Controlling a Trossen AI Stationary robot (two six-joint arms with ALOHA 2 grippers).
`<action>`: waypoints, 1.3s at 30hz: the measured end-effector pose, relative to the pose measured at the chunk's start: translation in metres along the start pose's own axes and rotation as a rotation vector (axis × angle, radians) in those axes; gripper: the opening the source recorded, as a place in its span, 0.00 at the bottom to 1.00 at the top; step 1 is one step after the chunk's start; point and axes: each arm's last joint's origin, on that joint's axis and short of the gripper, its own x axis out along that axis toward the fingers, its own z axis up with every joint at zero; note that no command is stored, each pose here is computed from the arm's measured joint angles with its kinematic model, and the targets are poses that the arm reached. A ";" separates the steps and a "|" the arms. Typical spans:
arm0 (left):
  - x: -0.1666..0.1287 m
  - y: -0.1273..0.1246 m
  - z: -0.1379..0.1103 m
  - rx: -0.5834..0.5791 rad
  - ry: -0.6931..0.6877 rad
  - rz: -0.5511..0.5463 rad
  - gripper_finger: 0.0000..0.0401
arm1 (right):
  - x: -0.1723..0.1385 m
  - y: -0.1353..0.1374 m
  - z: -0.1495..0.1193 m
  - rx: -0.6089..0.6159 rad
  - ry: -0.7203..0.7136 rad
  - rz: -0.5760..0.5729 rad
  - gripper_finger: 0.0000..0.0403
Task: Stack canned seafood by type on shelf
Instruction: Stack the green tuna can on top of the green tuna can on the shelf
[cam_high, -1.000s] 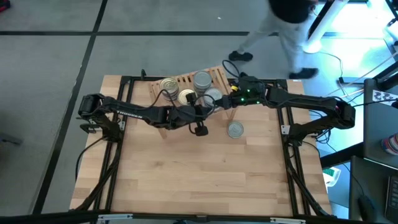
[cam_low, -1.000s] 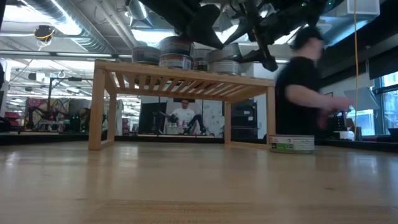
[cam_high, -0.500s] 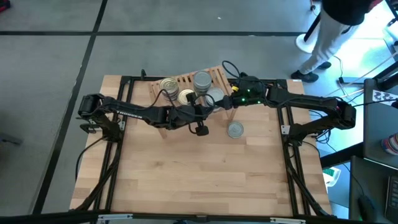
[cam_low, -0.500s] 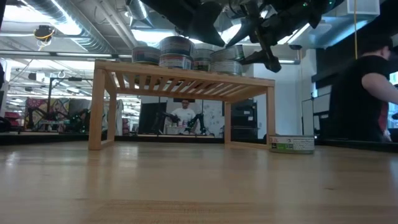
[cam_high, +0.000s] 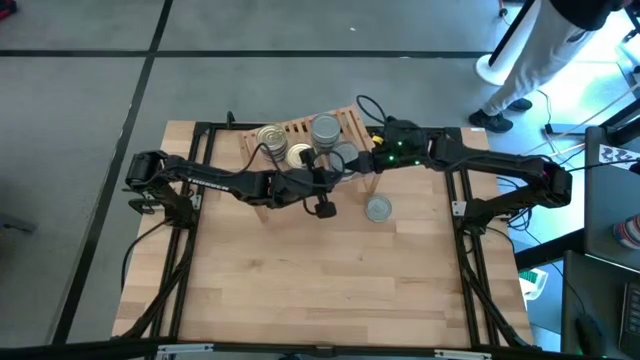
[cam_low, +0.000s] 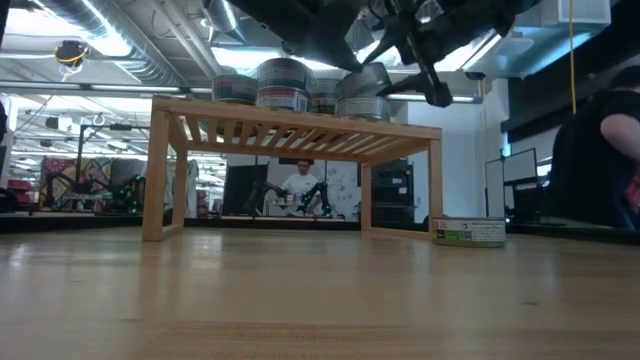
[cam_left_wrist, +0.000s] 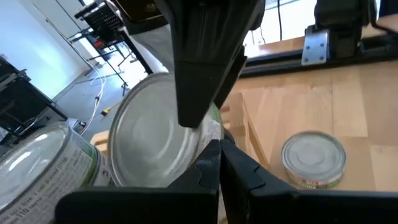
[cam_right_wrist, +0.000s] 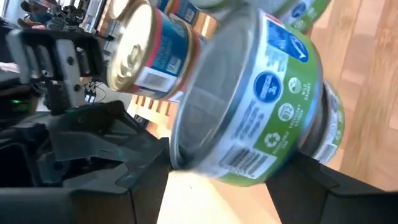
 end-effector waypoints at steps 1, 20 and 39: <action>0.000 0.000 0.001 -0.006 -0.008 0.002 0.00 | -0.001 0.002 0.001 0.000 -0.004 -0.001 0.61; 0.000 0.000 0.002 -0.015 -0.020 0.002 0.00 | -0.004 -0.001 -0.003 0.101 0.076 -0.063 0.61; -0.006 -0.010 0.007 -0.041 -0.060 -0.073 0.00 | -0.004 0.000 -0.002 0.138 0.063 -0.053 0.61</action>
